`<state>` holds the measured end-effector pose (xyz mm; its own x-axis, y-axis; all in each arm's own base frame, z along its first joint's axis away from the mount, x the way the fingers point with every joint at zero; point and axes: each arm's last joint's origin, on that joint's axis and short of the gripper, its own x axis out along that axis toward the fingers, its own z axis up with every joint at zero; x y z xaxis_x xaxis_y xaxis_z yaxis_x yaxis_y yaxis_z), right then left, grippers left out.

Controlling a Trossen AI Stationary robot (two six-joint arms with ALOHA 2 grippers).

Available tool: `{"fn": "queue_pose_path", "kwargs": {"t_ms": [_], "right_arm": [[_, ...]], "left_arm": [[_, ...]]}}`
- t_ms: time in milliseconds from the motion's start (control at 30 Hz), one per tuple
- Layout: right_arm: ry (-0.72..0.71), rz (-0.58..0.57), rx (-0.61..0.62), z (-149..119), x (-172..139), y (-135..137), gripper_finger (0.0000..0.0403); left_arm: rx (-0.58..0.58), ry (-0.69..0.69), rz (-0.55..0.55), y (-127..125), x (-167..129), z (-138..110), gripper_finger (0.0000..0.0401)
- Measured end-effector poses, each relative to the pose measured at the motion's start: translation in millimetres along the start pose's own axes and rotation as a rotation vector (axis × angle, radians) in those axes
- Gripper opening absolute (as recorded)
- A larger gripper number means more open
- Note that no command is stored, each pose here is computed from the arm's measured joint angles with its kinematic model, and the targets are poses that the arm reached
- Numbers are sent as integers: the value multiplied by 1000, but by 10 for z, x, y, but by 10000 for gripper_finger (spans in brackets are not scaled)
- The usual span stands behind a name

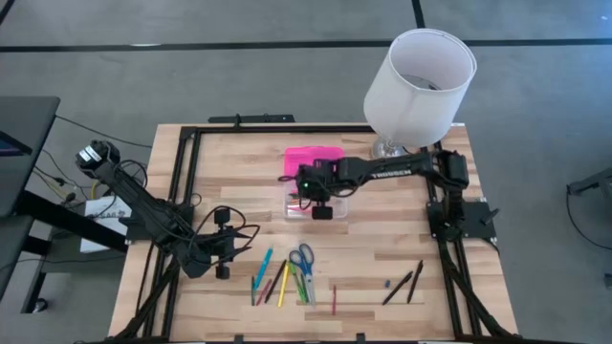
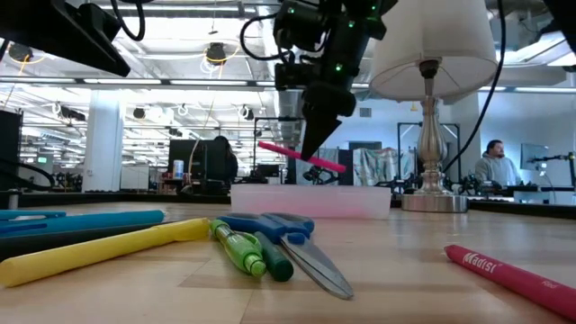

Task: Pick & place school supplies into a supply box
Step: Put the pink highlighter pen into the supply box

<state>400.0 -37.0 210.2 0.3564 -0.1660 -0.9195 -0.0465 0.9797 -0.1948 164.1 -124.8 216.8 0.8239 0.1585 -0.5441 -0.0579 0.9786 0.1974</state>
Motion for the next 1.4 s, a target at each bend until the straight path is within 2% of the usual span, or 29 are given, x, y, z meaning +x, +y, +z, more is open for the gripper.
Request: {"fn": "queue_pose_path", "kwargs": {"t_ms": [333,533,633,900,1400], "right_arm": [[-8,12,24,4,10,-15,19],[-22,9,45,47,185,-2,23],[35,5,34,-9,271,17,26],[22,-3,85,-8,282,-79,22],[14,3,98,3,280,-56,68]], "left_arm": [[0,0,2,1,0,0,120],[-1,-1,4,2,0,0,120],[0,2,1,1,0,-2,120],[1,9,0,0,-1,-11,120],[-1,7,-1,-1,-2,-9,120]]}}
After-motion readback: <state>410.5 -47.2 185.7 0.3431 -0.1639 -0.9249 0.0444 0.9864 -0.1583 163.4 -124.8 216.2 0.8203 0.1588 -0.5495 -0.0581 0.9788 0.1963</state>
